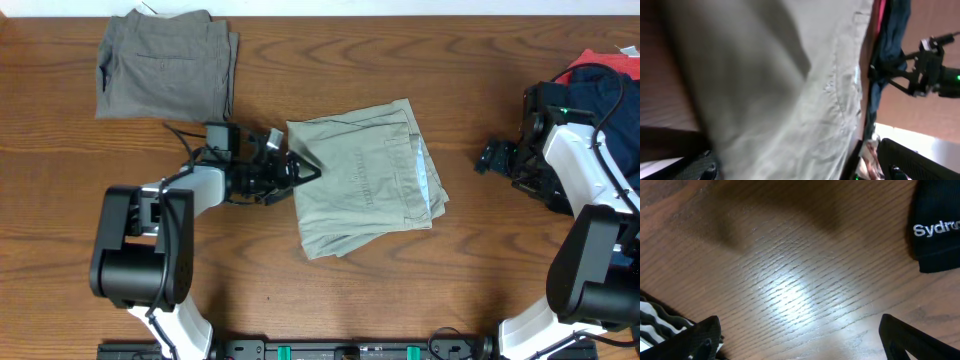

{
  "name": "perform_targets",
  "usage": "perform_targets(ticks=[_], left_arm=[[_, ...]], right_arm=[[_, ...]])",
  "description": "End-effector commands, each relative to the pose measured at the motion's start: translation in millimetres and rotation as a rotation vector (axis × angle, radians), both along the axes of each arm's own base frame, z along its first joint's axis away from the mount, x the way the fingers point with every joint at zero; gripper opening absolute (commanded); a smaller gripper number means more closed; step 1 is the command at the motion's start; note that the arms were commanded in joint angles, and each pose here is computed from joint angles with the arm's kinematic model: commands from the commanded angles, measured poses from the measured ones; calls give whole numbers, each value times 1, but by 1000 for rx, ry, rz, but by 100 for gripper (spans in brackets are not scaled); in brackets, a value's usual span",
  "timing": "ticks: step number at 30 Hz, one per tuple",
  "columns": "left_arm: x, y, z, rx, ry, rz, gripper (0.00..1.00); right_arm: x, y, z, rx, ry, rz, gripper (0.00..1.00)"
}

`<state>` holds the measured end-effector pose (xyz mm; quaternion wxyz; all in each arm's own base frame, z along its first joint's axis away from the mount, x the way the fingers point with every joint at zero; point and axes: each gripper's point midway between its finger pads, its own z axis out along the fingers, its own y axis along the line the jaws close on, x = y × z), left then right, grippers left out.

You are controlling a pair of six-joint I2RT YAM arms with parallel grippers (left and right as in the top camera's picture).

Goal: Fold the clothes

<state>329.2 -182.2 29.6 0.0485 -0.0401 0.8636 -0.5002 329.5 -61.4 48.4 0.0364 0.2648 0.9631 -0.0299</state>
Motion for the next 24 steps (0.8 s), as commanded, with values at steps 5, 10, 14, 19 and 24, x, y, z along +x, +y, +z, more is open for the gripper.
perform_targets(ticks=[5,10,14,19,24], left_arm=[[-36,10,-75,222,167,22,98],[-35,13,-79,247,162,31,85],[-34,14,-79,253,160,33,72],[-31,14,-78,256,153,35,47],[-18,12,-72,249,121,38,25]], right_arm=[[4,-3,9,-15,-27,-3,99],[4,-3,9,-15,-27,-3,99],[4,-3,9,-15,-27,-3,99],[4,-3,9,-15,-27,-3,99],[4,-3,9,-15,-27,-3,99]])
